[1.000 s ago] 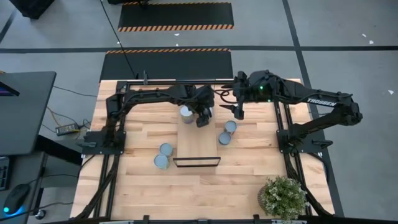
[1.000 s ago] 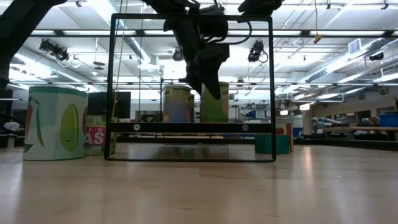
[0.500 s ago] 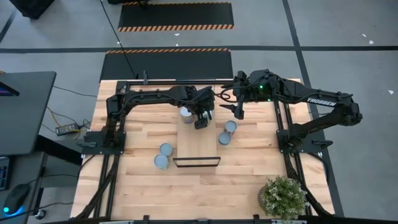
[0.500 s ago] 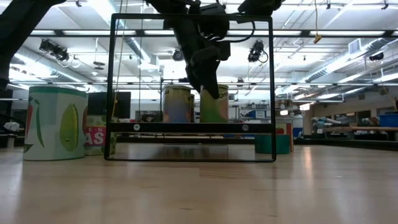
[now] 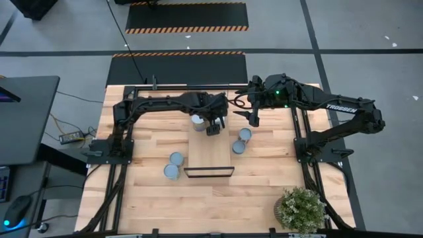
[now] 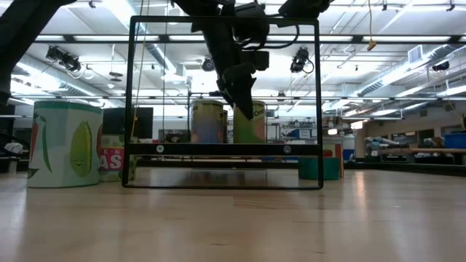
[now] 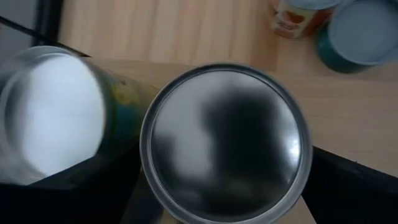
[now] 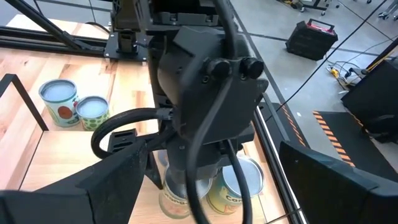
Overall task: Pick and place cans onto a shelf
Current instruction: Put the canned oranges onto the shelf, then adjust the canned carrot on the shelf, then put the canned green peas onto the shelf
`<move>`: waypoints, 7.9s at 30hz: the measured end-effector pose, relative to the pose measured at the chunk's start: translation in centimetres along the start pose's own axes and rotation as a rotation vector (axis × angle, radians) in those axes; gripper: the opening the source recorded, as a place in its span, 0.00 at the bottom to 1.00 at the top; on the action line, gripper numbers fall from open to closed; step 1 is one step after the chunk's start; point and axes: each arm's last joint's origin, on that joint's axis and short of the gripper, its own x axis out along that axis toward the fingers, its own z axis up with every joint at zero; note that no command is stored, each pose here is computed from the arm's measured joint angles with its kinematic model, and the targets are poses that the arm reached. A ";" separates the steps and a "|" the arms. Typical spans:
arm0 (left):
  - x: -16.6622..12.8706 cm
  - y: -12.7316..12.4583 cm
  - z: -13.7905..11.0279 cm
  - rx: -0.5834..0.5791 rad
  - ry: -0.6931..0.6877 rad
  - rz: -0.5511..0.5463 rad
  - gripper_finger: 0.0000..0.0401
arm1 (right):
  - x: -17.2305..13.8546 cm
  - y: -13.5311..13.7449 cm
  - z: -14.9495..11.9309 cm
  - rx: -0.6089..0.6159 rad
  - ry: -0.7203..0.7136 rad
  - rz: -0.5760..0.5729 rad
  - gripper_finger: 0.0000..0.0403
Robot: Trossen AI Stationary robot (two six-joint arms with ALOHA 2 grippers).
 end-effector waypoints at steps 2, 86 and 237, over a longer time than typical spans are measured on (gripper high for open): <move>-0.1 -0.2 0.0 0.004 0.004 0.032 0.99 | 0.0 0.0 0.0 0.000 0.000 0.000 0.93; -10.0 -6.6 -10.9 0.033 -0.089 0.208 0.99 | 3.8 4.1 -5.5 -0.024 0.026 0.128 0.93; -7.3 -9.1 -15.3 -0.319 0.211 -0.121 0.74 | 3.6 5.2 -5.3 -0.024 0.030 0.151 0.93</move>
